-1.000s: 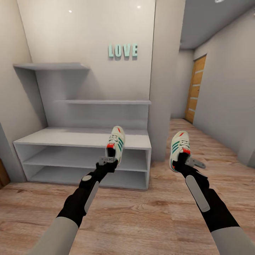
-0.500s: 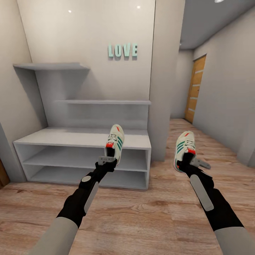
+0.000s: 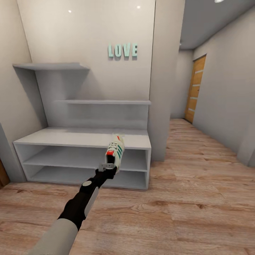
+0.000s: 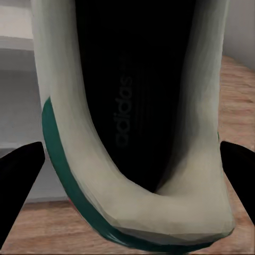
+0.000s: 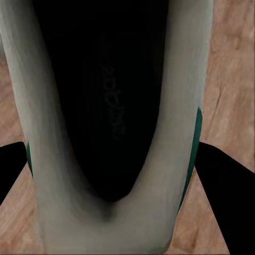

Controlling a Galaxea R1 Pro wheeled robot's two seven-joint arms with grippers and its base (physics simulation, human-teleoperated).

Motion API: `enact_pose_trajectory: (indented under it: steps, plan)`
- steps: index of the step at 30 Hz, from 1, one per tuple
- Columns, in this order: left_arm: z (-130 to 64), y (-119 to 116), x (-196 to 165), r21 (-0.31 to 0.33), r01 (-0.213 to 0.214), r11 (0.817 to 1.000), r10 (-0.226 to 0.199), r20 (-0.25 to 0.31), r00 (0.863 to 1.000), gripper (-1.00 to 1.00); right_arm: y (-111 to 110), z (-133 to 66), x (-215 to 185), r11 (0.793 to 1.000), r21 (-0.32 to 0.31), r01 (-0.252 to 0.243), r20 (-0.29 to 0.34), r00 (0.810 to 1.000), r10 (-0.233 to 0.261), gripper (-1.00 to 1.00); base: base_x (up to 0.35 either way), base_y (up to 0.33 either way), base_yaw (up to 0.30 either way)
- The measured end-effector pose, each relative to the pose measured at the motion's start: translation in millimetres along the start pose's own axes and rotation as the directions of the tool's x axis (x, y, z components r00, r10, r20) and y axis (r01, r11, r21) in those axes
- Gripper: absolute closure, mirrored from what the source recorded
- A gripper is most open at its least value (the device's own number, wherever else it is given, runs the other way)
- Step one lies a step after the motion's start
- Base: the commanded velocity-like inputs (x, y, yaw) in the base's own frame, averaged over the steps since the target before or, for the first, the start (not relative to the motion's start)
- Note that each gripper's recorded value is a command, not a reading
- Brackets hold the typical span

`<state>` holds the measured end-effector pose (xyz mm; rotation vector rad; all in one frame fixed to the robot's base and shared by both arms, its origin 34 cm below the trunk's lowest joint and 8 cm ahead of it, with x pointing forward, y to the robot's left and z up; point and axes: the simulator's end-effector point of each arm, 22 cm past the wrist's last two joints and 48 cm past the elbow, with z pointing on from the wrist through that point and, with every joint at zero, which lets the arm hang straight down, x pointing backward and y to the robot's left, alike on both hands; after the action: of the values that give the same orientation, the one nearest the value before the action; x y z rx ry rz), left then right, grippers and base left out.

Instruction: Pick up the two gym shoes and the two sandals from the corridor floor and place them onto the hallstand (shoe rack) in the corridor, making sure they are on the rack and not on the floor. Arrange them so the two gym shoes are next to each other and the two sandals are next to each other.

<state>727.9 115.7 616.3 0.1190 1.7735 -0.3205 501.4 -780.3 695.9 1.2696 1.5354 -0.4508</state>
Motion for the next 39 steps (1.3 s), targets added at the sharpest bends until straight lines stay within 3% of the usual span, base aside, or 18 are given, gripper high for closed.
enact_pose_trajectory:
  steps: [5, 8, 12, 14, 15, 16, 17, 19, 25, 34, 39]
  plan:
    - [0.9, 5, 53, -0.012, 0.011, 1.0, -0.012, -0.11, 0.994, 1.0, -51, 19.9, -9, 0.995, 0.097, 0.012, -0.027, 1.0, -0.01, 1.0, 0.0, 0.0, 0.0]
    - [-0.9, 7, 80, -0.019, 0.018, 1.0, -0.021, -0.165, 0.986, 1.0, -59, 22.8, -10, 0.994, 0.111, 0.012, -0.034, 0.999, -0.009, 1.0, 0.0, 0.0, 0.0]
    - [-8.1, 15, 126, -0.043, 0.028, 0.999, -0.039, -0.262, 0.964, 1.0, -64, 24.3, -10, 0.992, 0.122, 0.014, -0.037, 0.999, -0.01, 1.0, 0.0, 0.0, 0.0]
    - [-9.9, 19, 134, -0.058, 0.028, 0.998, -0.043, -0.282, 0.958, 1.0, -65, 24.4, -10, 0.992, 0.122, 0.014, -0.038, 0.999, -0.009, 1.0, 0.0, 0.0, 0.0]
    - [-12.4, 24, 142, -0.082, 0.022, 0.996, -0.047, -0.308, 0.95, 1.0, -65, 24.5, -11, 0.992, 0.123, 0.014, -0.037, 0.999, -0.009, 1.0, 0.0, 0.0, 0.0]
    - [-16.6, 33, 153, -0.119, 0.012, 0.993, -0.053, -0.349, 0.936, 1.0, -65, 24.6, -11, 0.992, 0.124, 0.015, -0.037, 0.999, -0.01, 1.0, 0.0, 0.0, 0.0]
    - [-23.7, 44, 167, -0.167, -0.007, 0.986, -0.062, -0.407, 0.911, 1.0, -66, 24.7, -11, 0.992, 0.125, 0.016, -0.037, 0.999, -0.011, 1.0, 0.0, 0.0, 0.0]
    - [-29.8, 50, 177, -0.199, -0.021, 0.98, -0.073, -0.453, 0.889, 1.0, -66, 24.7, -11, 0.992, 0.126, 0.016, -0.038, 0.999, -0.011, 1.0, 0.0, 0.0, 0.0]
    - [-32.8, 52, 181, -0.214, -0.032, 0.976, -0.076, -0.474, 0.877, 1.0, -66, 24.9, -11, 0.992, 0.126, 0.016, -0.038, 0.999, -0.012, 1.0, 0.0, 0.0, 0.0]
    - [-32.7, 52, 180, -0.214, -0.035, 0.976, -0.073, -0.475, 0.877, 1.0, -76, 23.4, -21, 0.98, 0.173, 0.098, -0.003, 0.995, -0.099, 1.0, 0.0, 0.0, 0.0]
    - [-32.8, 52, 180, -0.214, -0.036, 0.976, -0.072, -0.475, 0.877, 1.0, -77, 23.1, -23, 0.977, 0.18, 0.111, 0.002, 0.994, -0.113, 1.0, 0.0, 0.0, 0.0]
